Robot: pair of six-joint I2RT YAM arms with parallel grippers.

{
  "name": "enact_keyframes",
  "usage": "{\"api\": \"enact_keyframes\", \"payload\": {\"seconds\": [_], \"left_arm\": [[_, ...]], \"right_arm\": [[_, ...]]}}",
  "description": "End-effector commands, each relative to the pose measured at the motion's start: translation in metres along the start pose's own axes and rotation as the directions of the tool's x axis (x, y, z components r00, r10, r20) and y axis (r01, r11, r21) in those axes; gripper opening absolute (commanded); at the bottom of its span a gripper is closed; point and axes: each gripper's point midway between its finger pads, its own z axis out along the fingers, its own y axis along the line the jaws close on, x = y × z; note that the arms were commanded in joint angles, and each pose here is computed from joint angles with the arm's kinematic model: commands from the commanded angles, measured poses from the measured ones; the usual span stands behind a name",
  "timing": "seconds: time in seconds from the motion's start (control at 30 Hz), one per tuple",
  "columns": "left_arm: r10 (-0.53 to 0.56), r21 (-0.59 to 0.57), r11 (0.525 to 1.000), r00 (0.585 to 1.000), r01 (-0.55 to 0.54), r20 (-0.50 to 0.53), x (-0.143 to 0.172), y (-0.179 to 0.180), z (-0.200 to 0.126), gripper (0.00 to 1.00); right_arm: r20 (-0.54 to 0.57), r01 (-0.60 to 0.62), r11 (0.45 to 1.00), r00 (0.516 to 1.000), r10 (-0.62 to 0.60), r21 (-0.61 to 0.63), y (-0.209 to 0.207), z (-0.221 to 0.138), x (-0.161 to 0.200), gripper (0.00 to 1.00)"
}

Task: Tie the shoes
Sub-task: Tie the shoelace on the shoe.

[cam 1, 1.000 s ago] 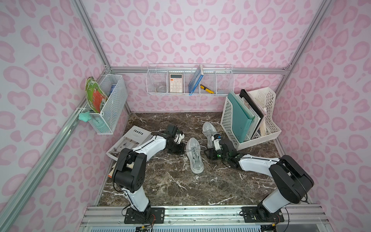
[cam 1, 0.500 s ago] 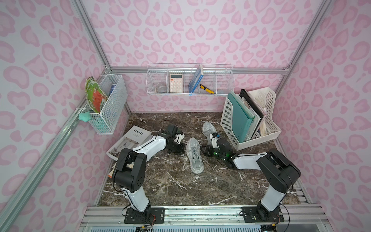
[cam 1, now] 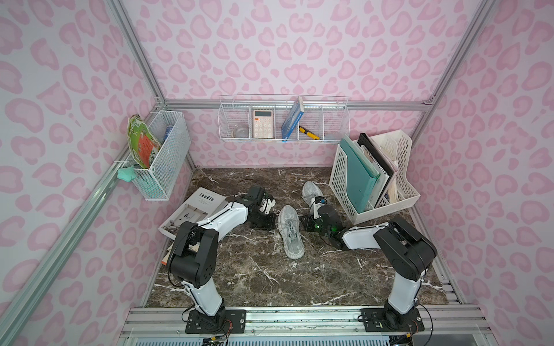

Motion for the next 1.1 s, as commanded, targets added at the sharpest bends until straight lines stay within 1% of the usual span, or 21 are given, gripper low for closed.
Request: {"api": "enact_keyframes", "payload": {"seconds": [0.0, 0.1, 0.2, 0.27, 0.33, 0.4, 0.57, 0.63, 0.73, 0.87, 0.93, 0.97, 1.03, 1.07], "left_arm": [[0.007, -0.006, 1.0, 1.0, -0.007, -0.001, 0.002, 0.0, -0.004, 0.0], [0.004, -0.012, 1.0, 1.0, -0.004, 0.006, 0.002, 0.001, -0.006, 0.0], [0.001, -0.018, 1.0, 1.0, -0.001, 0.009, 0.002, 0.003, -0.009, 0.0], [0.0, -0.023, 1.0, 1.0, 0.0, 0.009, 0.003, 0.004, -0.009, 0.0], [-0.003, -0.025, 1.0, 1.0, 0.003, 0.009, 0.003, 0.005, -0.009, 0.0], [-0.003, -0.025, 1.0, 1.0, 0.004, 0.008, 0.004, 0.005, -0.009, 0.0], [-0.005, -0.035, 0.999, 1.0, 0.005, 0.007, 0.005, 0.007, -0.009, 0.0], [-0.009, -0.036, 0.999, 1.0, 0.009, 0.006, 0.005, 0.009, -0.009, 0.0], [-0.014, -0.037, 0.999, 1.0, 0.014, 0.005, 0.005, 0.01, -0.009, 0.0], [-0.013, -0.038, 0.999, 1.0, 0.013, 0.013, 0.003, 0.009, -0.011, 0.0], [-0.013, -0.038, 0.999, 1.0, 0.014, 0.013, 0.003, 0.009, -0.01, 0.0], [-0.015, -0.039, 0.999, 1.0, 0.016, 0.01, 0.003, 0.01, -0.009, 0.0], [-0.017, -0.038, 0.999, 1.0, 0.017, 0.008, 0.004, 0.01, -0.009, 0.0], [-0.018, -0.039, 0.999, 1.0, 0.018, 0.007, 0.004, 0.01, -0.009, 0.0]], "right_arm": [[0.038, 0.091, 0.991, 0.995, -0.095, 0.095, -0.008, -0.006, -0.013, 0.1], [0.047, 0.182, 0.965, 0.98, -0.193, 0.187, -0.012, -0.021, -0.025, 0.01], [0.015, 0.265, 0.924, 0.96, -0.28, 0.274, -0.021, -0.039, -0.031, 0.0], [-0.057, 0.332, 0.886, 0.942, -0.332, 0.325, -0.029, -0.046, -0.03, 0.0], [-0.155, 0.421, 0.836, 0.907, -0.392, 0.351, -0.033, -0.05, -0.029, 0.0], [-0.224, 0.499, 0.79, 0.867, -0.446, 0.356, -0.034, -0.056, -0.03, 0.01], [-0.356, 0.647, 0.679, 0.761, -0.542, 0.348, -0.026, -0.068, -0.04, 0.04], [-0.415, 0.709, 0.606, 0.704, -0.576, 0.36, -0.024, -0.073, -0.045, 0.05], [-0.498, 0.772, 0.524, 0.634, -0.592, 0.36, -0.022, -0.08, -0.048, 0.05], [-0.574, 0.82, 0.452, 0.57, -0.588, 0.351, -0.022, -0.088, -0.05, 0.05], [-0.607, 0.846, 0.415, 0.531, -0.592, 0.336, -0.02, -0.091, -0.048, 0.06], [-0.607, 0.854, 0.401, 0.519, -0.602, 0.332, -0.013, -0.09, -0.051, 0.07], [-0.624, 0.873, 0.383, 0.485, -0.613, 0.301, -0.007, -0.088, -0.047, 0.1], [-0.63, 0.878, 0.38, 0.476, -0.614, 0.292, -0.007, -0.087, -0.045, 0.11]]}}
